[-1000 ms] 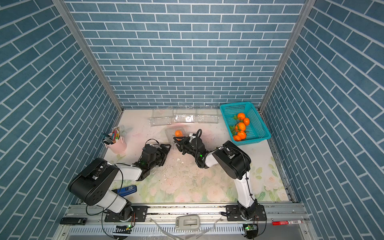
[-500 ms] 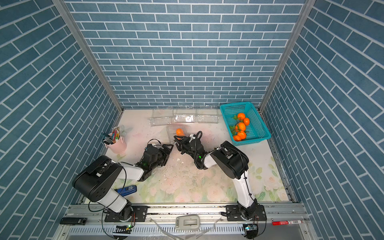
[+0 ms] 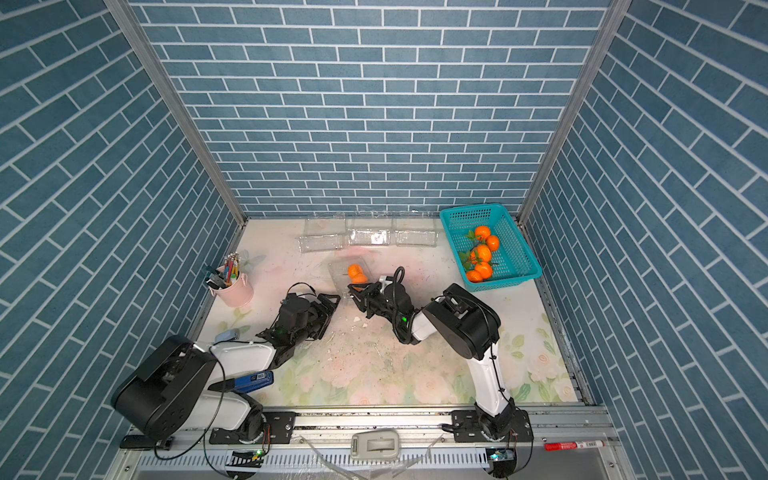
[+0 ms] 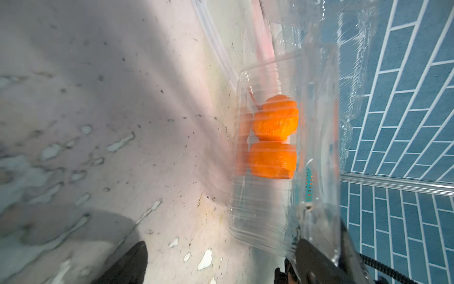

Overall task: Take oranges out of containers
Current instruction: Open the packing box at the center of the board.

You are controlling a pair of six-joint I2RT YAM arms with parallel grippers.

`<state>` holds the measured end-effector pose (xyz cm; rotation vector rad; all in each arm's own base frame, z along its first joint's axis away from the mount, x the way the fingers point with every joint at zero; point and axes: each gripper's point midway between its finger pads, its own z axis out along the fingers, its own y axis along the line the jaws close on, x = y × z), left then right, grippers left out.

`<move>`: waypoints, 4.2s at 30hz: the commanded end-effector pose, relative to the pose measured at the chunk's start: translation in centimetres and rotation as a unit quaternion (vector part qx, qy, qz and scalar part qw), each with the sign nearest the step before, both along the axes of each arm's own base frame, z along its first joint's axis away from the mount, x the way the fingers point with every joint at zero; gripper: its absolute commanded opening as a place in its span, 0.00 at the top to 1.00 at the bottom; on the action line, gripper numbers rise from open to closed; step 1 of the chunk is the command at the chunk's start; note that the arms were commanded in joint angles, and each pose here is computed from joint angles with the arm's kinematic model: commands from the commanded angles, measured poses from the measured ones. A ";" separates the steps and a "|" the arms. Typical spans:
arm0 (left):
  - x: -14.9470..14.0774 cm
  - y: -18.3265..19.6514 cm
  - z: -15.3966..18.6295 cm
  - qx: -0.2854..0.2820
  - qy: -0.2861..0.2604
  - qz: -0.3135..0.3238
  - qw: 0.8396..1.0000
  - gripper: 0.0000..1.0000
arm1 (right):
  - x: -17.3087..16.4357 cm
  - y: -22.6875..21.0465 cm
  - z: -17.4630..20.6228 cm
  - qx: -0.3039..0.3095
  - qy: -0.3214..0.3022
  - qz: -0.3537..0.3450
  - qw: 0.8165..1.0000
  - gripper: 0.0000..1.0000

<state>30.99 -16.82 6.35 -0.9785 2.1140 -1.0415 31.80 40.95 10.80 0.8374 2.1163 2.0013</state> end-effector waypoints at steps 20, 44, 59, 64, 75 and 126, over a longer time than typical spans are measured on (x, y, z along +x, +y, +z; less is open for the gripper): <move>-0.7 1.4 -2.7 0.013 0.031 0.003 0.999 0.04 | -1.4 -2.1 1.3 -0.096 -0.072 0.096 0.988 0.75; 0.0 -0.9 -2.3 -0.058 -0.009 -0.024 0.998 0.05 | 0.7 -1.8 3.0 0.001 -0.041 0.030 0.999 0.77; 0.4 -1.1 -2.6 -0.109 -0.037 -0.008 0.993 0.07 | 0.5 -1.9 2.4 0.005 -0.034 0.031 0.999 0.78; 0.4 -1.1 -2.5 -0.116 -0.037 -0.004 0.992 0.07 | 0.5 -2.0 2.0 0.004 -0.031 0.030 0.999 0.78; 0.5 -1.1 -2.3 -0.122 -0.037 -0.002 0.992 0.07 | 0.2 -2.2 0.8 -0.013 -0.030 0.033 0.999 0.78; 2.3 -3.1 1.9 -0.137 -0.104 -0.030 0.985 0.13 | -1.0 1.0 3.9 0.057 -0.034 0.062 0.996 0.78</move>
